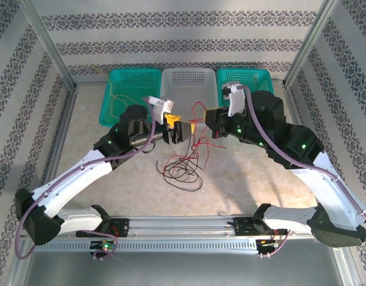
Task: Untangle the cables
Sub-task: Untie the cable from multiple cables.
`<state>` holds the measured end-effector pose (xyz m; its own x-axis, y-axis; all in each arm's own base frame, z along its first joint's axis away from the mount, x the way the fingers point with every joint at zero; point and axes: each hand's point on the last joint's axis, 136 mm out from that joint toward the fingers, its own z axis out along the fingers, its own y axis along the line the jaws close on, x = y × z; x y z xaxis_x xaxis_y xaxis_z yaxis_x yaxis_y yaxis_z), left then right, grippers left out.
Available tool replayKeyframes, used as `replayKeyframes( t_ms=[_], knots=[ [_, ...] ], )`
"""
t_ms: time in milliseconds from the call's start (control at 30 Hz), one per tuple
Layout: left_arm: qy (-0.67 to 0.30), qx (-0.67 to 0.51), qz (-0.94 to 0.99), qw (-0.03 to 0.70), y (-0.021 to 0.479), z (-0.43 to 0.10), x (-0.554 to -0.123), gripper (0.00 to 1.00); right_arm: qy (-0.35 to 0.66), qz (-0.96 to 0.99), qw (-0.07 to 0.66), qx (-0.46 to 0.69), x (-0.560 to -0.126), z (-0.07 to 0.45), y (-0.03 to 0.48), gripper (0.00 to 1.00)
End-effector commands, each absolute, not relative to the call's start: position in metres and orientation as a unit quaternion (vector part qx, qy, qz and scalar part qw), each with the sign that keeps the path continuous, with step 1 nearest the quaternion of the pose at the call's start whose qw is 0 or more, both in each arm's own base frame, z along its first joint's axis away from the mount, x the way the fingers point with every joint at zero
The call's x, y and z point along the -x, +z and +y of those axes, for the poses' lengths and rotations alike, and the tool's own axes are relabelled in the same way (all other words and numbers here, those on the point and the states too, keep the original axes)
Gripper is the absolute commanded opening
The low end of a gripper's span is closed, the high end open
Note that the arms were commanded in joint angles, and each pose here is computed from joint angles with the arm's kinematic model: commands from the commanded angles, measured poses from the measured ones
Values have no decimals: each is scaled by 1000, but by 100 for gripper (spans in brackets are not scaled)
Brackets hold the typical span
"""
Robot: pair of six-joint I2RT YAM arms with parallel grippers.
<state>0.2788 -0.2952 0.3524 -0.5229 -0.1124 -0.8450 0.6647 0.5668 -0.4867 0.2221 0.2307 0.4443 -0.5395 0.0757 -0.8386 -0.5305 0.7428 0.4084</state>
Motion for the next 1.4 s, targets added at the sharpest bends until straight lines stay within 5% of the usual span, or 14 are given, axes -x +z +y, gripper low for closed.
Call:
replayKeyframes(
  t_ms=[0,333,667,767,900,967,1067,1167,1367],
  knots=[
    [-407,-219,759,459,365,-278,-259,79,321,801,484,146,-220,223,460,0],
    [-366,-278,752,473,396,-266,-246,83,313,821,448,163,-226,239,432,0],
    [-375,-329,710,497,411,-296,-265,63,348,816,412,208,-214,263,429,0],
    [-365,-329,712,501,409,-299,-273,49,356,814,406,215,-210,266,430,0],
    [-370,-315,702,521,416,-297,-276,12,351,815,412,209,-210,263,430,0],
    [-378,-303,695,531,422,-295,-275,0,338,819,419,198,-214,256,427,5],
    [-404,-280,691,530,425,-292,-275,0,295,832,444,153,-227,231,421,40],
    [-438,-247,697,512,422,-283,-280,0,280,846,446,86,-242,198,401,64],
    [-521,-205,680,472,426,-277,-284,0,307,865,385,103,-240,207,353,65]
  ],
)
